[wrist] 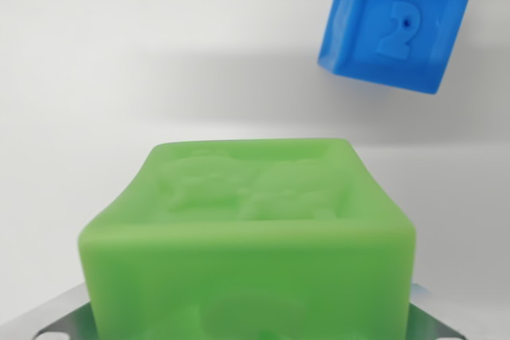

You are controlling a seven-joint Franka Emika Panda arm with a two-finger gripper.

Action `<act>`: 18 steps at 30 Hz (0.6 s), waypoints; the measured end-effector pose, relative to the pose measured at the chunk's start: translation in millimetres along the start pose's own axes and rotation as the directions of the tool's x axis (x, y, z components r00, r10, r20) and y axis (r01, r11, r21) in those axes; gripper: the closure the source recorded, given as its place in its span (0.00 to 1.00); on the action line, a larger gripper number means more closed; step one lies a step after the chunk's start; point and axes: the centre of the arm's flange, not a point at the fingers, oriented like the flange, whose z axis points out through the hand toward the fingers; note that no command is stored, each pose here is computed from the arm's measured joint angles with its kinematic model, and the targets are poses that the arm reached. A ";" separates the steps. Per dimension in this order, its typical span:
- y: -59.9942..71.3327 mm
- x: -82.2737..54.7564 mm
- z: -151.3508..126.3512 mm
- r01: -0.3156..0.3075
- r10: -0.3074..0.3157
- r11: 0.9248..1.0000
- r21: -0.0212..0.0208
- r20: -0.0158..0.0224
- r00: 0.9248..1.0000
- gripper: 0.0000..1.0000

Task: Stack cube

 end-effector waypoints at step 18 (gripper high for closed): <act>-0.1 35.7 -2.5 -0.037 0.037 0.999 0.000 0.000 0.999 1.00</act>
